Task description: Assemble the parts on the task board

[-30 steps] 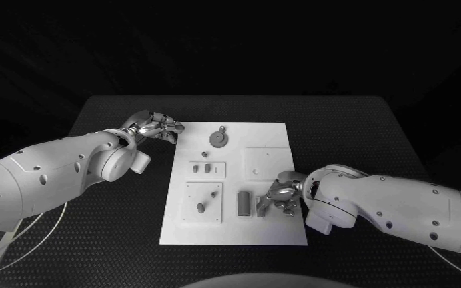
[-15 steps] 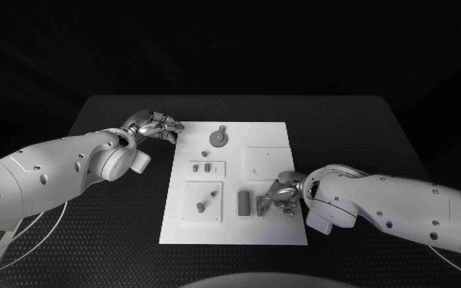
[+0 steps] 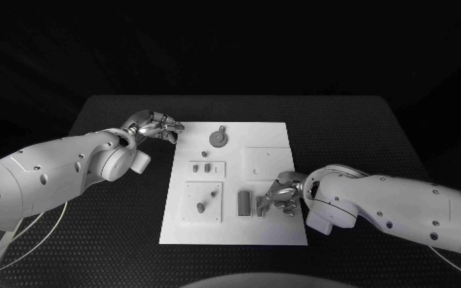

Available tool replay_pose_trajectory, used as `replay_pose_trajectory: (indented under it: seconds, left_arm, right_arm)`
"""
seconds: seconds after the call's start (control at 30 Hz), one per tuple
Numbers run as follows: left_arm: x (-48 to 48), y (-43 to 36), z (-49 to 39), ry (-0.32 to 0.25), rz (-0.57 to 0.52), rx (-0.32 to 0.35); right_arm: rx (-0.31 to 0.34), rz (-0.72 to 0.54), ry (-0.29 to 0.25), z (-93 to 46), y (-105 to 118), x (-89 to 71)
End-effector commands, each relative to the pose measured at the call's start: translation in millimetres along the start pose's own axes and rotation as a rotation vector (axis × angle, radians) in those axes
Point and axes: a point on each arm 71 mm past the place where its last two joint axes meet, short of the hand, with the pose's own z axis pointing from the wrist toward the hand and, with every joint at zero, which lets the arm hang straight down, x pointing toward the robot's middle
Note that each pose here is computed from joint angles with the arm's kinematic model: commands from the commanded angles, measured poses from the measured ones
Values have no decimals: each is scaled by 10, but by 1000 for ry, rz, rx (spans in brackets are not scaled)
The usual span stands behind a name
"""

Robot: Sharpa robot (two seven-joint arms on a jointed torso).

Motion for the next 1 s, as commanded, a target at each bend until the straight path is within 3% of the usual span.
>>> replay_pose_trajectory:
  seconds: [0.03, 0.63, 1.0]
  left_arm:
    - [21, -14, 3, 15, 0, 9]
    - [20, -13, 3, 15, 0, 8]
    - [21, -14, 4, 16, -1, 8]
  right_arm:
    - [-42, -3, 8, -2, 49, 33]
    - [-60, 2, -59, 8, 33, -43]
    - [-48, -12, -42, 29, 15, -48]
